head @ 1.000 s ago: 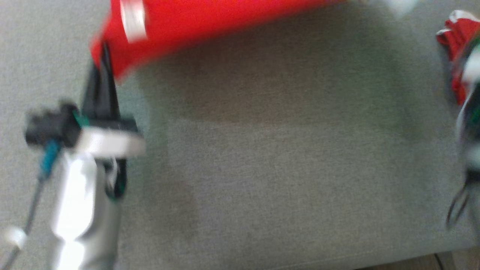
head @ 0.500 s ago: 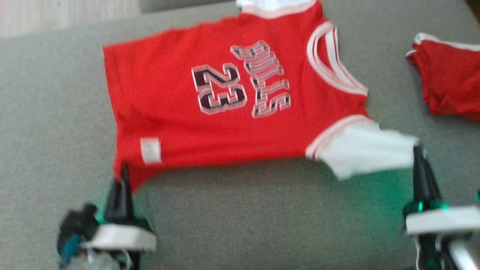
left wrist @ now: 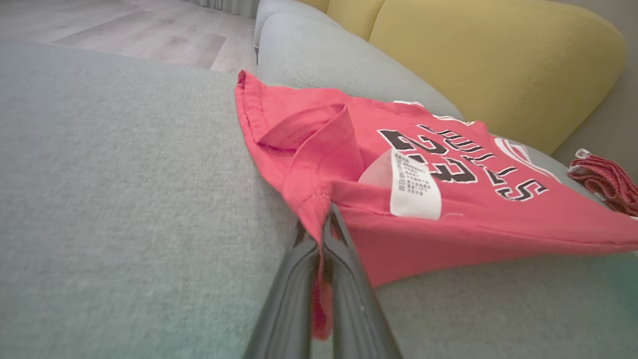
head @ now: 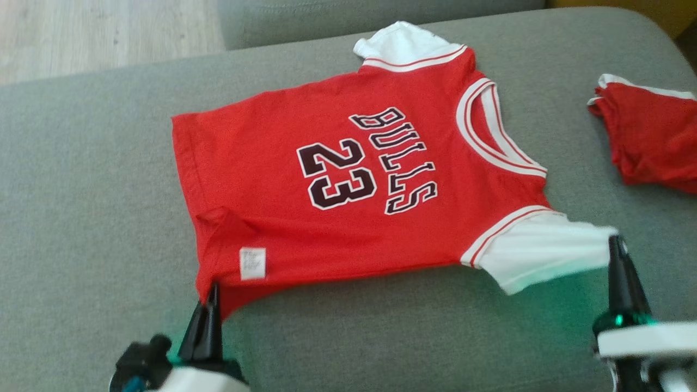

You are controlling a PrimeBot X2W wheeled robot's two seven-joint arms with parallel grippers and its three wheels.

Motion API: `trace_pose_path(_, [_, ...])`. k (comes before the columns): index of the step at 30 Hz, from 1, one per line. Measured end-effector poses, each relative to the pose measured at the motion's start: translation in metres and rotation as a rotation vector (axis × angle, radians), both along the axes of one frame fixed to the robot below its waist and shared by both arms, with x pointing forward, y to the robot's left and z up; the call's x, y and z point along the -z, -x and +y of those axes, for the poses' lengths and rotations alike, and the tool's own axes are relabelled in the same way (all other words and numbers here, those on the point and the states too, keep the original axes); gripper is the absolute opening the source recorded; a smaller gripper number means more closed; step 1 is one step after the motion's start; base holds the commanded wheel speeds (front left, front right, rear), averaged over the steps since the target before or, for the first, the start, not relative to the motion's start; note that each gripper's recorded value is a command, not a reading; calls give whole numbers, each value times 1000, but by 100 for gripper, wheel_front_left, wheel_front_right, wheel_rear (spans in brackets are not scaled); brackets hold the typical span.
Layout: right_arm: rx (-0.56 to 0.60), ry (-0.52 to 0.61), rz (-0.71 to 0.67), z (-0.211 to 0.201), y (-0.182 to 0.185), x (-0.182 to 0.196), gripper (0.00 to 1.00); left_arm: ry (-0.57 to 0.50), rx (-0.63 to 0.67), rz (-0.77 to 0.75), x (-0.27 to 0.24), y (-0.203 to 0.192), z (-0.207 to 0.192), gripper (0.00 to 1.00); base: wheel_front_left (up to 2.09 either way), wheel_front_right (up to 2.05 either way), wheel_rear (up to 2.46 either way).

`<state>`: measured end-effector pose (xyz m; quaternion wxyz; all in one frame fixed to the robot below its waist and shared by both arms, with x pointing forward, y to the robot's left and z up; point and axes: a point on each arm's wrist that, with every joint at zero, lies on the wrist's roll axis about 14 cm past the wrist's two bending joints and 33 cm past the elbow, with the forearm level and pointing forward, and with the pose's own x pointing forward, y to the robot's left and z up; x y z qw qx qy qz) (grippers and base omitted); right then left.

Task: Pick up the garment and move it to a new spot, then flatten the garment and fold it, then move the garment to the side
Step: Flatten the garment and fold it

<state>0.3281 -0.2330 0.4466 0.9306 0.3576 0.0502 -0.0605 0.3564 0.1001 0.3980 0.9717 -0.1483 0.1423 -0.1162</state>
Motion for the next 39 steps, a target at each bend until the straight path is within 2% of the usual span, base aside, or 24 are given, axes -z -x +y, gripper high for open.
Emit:
trace_pose_path(7, [-78,9,-102,21,-68,-28,0,43,-10,-98,-28,-44,-5,0,0,0,0])
trace_pose_path(17, [-184,125,-71,46,-160,-20,0,7,-28,-52,-8,-86,-6,0,0,0,0])
trace_pose_path(22, [-225,210,-26,56,-186,-2,0,-33,-71,-55,-8,-110,4,0,0,0,0])
trace_pose_path(26, [-229,270,-10,57,-199,5,0,-51,-89,-16,5,-112,8,0,0,0,0])
trace_pose_path(27, [-228,288,-8,55,-202,6,7,-49,-91,-8,7,-113,8,0,0,0,0])
trace_pose_path(28, [-226,309,-8,53,-204,5,8,-48,-93,-6,7,-113,9,0,0,0,0])
trace_pose_path(29, [-229,335,-10,52,-206,4,21,-48,-96,-5,7,-114,9,8,0,0,0])
trace_pose_path(30, [-226,359,-21,50,-208,0,71,-52,-101,-7,7,-115,9,55,0,0,0])
trace_pose_path(31, [-215,378,-40,47,-210,-6,100,-54,-106,-10,6,-116,9,100,0,0,0])
trace_pose_path(36, [-134,485,-160,29,-213,-49,100,-76,-162,-72,-14,-124,21,100,0,0,0])
trace_pose_path(39, [-150,564,-175,35,-197,-51,100,-84,-184,-101,-23,-120,27,100,0,0,0])
